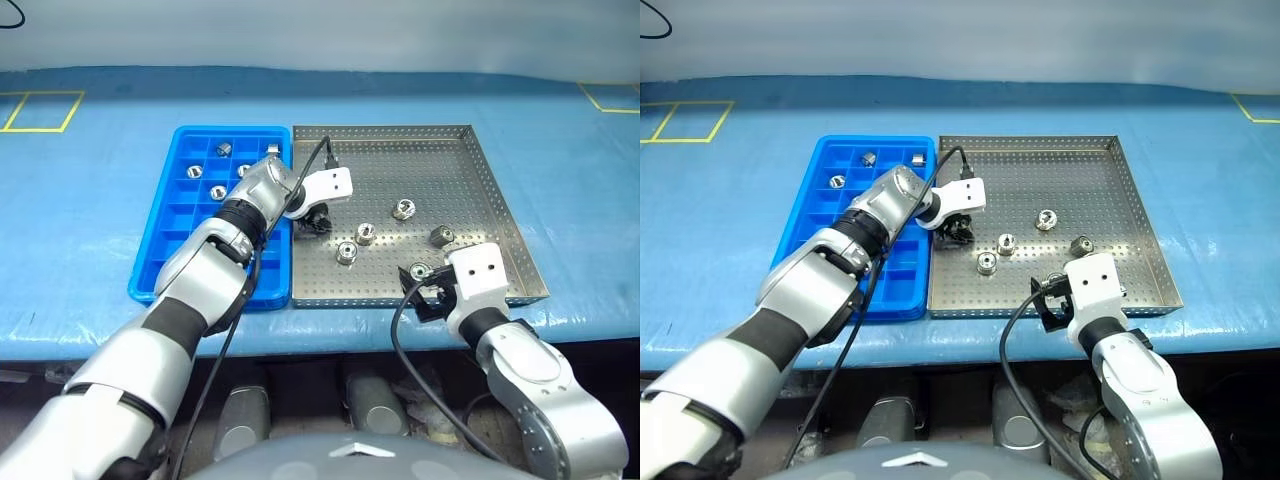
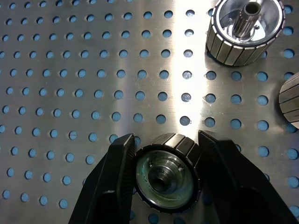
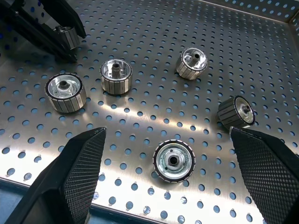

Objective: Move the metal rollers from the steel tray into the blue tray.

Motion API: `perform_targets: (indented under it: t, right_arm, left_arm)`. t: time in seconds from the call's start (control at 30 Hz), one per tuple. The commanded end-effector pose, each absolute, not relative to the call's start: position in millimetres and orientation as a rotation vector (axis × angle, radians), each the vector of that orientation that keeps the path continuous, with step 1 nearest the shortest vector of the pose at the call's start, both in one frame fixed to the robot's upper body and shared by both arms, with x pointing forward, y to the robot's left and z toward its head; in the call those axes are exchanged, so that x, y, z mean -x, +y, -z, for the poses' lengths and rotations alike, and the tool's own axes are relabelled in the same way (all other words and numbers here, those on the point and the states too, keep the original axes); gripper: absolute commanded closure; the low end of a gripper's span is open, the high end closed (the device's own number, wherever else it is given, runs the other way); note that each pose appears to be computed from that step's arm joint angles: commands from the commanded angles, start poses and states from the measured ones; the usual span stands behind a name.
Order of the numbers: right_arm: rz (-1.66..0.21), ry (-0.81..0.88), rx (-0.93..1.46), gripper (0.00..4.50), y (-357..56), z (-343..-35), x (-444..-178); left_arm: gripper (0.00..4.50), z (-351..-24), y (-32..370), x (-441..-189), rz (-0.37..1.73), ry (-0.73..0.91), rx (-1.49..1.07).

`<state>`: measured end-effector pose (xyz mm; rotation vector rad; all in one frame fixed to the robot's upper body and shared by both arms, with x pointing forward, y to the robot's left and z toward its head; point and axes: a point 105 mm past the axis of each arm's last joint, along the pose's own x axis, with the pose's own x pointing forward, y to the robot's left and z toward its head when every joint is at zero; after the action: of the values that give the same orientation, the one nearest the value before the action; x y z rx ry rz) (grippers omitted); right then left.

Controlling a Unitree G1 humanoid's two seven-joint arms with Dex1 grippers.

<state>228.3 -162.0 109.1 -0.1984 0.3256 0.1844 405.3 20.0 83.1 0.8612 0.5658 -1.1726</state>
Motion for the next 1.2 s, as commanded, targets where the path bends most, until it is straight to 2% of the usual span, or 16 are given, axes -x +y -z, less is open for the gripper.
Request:
perform_targets:
  t: [0.03,0.23,0.33,0.43,0.6,0.87,1.2]
  right_arm:
    - [-0.182,0.260,0.205,0.00,-160,-122,-230]
    - [-0.206,0.238,0.203,0.00,-154,-126,-235]
    - [-0.247,0.236,0.198,0.00,-144,-125,-240]
    - [-0.287,0.233,0.198,0.00,-135,-124,-244]
    - [-0.385,0.184,0.210,0.00,-113,-127,-258]
    - [-0.555,0.103,0.225,0.00,-85,-129,-269]
    - [-0.593,0.084,0.221,0.00,-77,-128,-270]
  left_arm:
    - [2.60,-98,18,-410,1.168,0.511,-0.841]
    - [2.60,-147,26,-432,1.022,0.276,-0.606]
    - [2.60,-164,59,-439,0.835,0.141,-0.553]
    - [2.60,-173,85,-430,0.684,0.070,-0.448]
    - [2.60,-172,147,-402,0.338,0.019,-0.373]
    - [2.60,-153,196,-367,0.013,0.020,-0.277]
    - [2.60,-123,201,-367,-0.034,0.085,-0.218]
